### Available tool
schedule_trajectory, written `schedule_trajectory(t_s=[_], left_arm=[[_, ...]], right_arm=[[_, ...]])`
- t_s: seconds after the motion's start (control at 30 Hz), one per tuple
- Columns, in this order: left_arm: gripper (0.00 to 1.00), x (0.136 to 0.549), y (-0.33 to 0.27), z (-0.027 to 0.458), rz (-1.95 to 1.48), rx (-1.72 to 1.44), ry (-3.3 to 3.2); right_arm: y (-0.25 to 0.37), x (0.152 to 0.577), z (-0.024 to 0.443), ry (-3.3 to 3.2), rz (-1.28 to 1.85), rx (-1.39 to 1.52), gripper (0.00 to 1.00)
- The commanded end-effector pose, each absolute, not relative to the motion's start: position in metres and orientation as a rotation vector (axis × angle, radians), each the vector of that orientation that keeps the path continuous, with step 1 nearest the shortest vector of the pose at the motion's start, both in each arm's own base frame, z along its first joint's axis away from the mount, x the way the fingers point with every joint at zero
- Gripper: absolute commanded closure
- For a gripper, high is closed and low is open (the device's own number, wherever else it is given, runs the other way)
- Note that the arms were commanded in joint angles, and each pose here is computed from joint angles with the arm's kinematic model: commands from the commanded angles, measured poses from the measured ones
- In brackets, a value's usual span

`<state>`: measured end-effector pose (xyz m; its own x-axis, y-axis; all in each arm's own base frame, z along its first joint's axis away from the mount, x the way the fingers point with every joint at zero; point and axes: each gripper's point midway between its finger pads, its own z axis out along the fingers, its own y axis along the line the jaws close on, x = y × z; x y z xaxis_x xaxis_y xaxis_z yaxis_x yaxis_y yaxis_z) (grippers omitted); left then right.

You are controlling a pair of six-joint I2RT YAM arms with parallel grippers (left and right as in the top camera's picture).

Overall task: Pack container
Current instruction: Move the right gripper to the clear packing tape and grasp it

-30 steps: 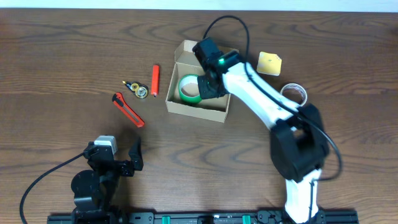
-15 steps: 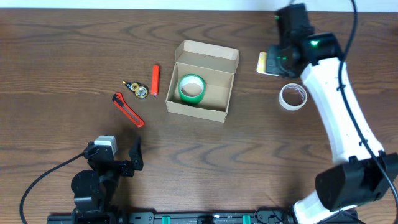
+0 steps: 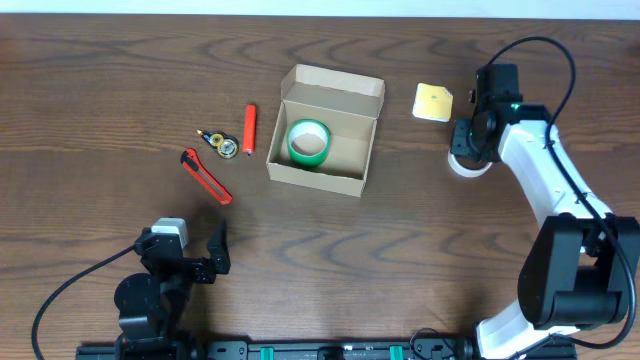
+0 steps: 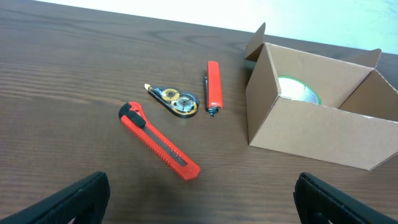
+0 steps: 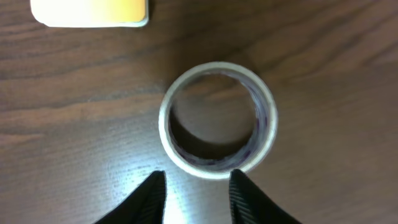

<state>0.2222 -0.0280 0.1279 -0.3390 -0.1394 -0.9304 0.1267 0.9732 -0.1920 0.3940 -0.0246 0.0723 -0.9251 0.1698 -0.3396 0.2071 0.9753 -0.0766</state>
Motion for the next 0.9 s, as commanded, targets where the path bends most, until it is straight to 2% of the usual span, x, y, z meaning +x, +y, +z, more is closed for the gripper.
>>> schedule_trajectory(t_s=[0.0, 0.33, 0.87], left_arm=[[0.05, 0.222, -0.030, 0.119, -0.292, -0.017, 1.917], [0.05, 0.222, -0.030, 0.119, -0.292, -0.017, 1.916], [0.05, 0.222, -0.030, 0.119, -0.292, -0.017, 1.916]], right_arm=[[-0.022, 0.390, 0.057, 2.803, -0.148, 0.192, 0.60], [-0.016, 0.390, 0.027, 2.751, -0.093, 0.158, 0.60], [-0.016, 0.390, 0.008, 2.691, -0.103, 0.086, 0.60]])
